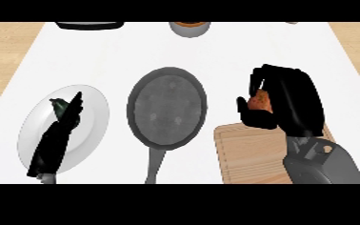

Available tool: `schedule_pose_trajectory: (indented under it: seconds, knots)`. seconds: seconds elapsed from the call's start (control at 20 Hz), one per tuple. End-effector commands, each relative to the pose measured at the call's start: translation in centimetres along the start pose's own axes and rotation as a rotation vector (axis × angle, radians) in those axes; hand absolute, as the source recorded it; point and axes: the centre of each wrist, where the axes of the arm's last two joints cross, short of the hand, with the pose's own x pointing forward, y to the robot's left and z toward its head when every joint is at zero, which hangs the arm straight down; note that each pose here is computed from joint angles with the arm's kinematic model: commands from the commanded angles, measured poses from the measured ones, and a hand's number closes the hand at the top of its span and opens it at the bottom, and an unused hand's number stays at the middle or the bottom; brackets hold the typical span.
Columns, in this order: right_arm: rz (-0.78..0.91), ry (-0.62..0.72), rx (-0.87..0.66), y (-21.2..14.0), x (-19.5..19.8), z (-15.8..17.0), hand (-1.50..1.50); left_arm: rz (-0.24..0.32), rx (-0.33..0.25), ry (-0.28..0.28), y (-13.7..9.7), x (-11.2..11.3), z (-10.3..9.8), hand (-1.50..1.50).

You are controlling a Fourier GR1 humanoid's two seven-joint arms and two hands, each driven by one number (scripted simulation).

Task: Pick the sweet potato from the cutting board and place it in the pan

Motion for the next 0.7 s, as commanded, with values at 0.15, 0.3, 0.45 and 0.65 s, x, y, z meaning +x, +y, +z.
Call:
schedule_pose_trajectory:
  seconds: [0.15,0.3,0.45,0.65]
  knots:
    - [-0.155,-0.055,0.051,1.4,7.0,-4.1,1.50,-0.007,-0.020,-0.015,-0.4,0.4,0.8,0.00]
    - [-0.193,-0.020,0.089,3.6,8.7,-6.3,1.50,-0.012,-0.028,-0.007,0.7,1.0,-0.2,0.00]
    - [-0.241,-0.004,0.110,5.9,10.0,-7.4,1.50,0.010,-0.030,-0.023,0.7,0.0,-0.9,0.00]
    - [-0.236,0.009,0.171,9.5,10.4,-8.4,1.50,0.014,-0.047,-0.021,-0.4,0.7,-0.7,0.00]
